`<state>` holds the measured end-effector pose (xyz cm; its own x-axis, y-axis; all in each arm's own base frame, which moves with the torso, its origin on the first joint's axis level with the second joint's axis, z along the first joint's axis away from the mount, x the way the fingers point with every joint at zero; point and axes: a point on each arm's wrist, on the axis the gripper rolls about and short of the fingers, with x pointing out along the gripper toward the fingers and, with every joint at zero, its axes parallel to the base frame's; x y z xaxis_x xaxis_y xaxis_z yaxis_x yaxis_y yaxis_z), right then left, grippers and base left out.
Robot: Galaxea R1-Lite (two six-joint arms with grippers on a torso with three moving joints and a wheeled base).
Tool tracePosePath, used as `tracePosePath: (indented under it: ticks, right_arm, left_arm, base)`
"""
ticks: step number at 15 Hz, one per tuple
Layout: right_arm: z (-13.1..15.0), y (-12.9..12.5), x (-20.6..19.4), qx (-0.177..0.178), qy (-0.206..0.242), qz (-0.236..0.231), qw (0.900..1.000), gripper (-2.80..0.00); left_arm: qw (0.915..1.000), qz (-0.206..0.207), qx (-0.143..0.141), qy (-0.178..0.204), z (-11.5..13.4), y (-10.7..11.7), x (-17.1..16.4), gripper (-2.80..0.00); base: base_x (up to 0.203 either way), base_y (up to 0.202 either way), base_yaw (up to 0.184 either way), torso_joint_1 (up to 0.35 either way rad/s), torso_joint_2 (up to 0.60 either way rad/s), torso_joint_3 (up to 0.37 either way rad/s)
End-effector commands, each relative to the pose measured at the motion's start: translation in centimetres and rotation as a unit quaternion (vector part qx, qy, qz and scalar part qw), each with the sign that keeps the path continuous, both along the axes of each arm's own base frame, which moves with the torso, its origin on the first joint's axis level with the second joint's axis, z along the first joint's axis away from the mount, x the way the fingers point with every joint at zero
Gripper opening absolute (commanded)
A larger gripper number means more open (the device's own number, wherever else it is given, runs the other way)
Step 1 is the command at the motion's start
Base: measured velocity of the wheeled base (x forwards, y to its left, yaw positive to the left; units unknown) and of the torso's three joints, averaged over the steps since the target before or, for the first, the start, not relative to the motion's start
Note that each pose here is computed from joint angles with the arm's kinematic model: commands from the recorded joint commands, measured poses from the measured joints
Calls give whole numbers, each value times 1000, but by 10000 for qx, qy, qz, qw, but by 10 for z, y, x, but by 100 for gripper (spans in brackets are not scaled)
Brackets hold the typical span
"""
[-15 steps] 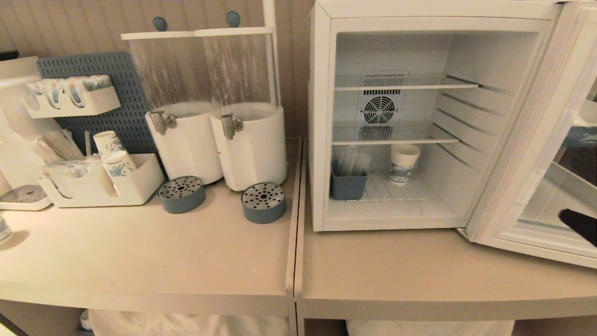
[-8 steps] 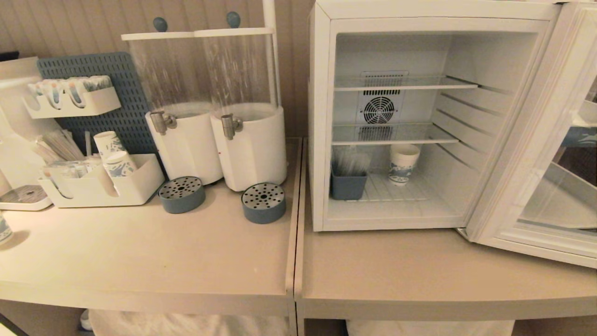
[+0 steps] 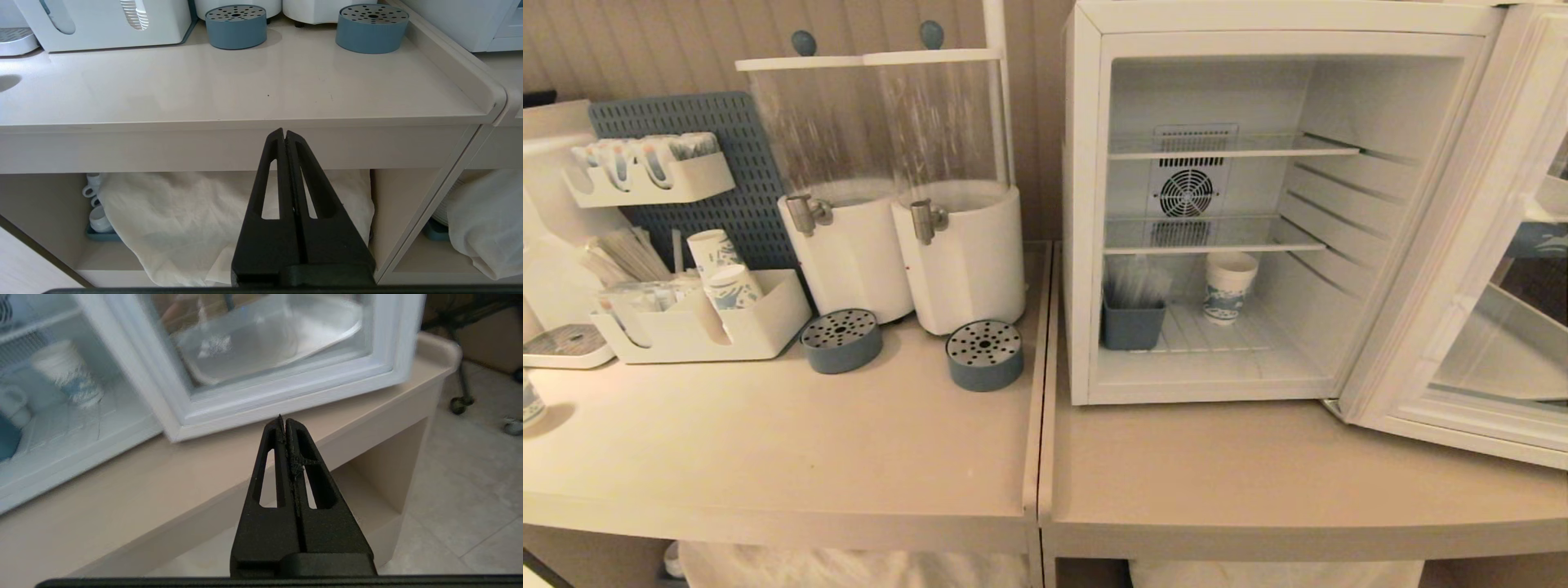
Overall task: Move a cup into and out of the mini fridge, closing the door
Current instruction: Close the freezer door
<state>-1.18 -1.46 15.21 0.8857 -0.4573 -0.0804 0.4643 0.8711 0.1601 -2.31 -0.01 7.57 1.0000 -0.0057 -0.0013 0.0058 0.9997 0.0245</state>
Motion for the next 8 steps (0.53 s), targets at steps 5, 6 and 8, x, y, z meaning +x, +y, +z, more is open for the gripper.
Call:
tracePosePath:
  ticks: [5,6,8]
  right_arm:
    - [0,0,-3,20,-1,-275,9996,-280]
    - [1,0,-4,27,17,-355,9994,-280]
    - [7,0,-6,33,-13,-349,9994,-280]
  left_arm:
    - [10000,2,0,1,0,0,0,-280]
    - [10000,-2,0,1,0,0,0,-280]
    - [10000,-2,13,5,0,0,0,-280]
  base:
    - [0,0,0,0,0,0]
    - [0,0,0,0,0,0]
    - [0,0,0,0,0,0]
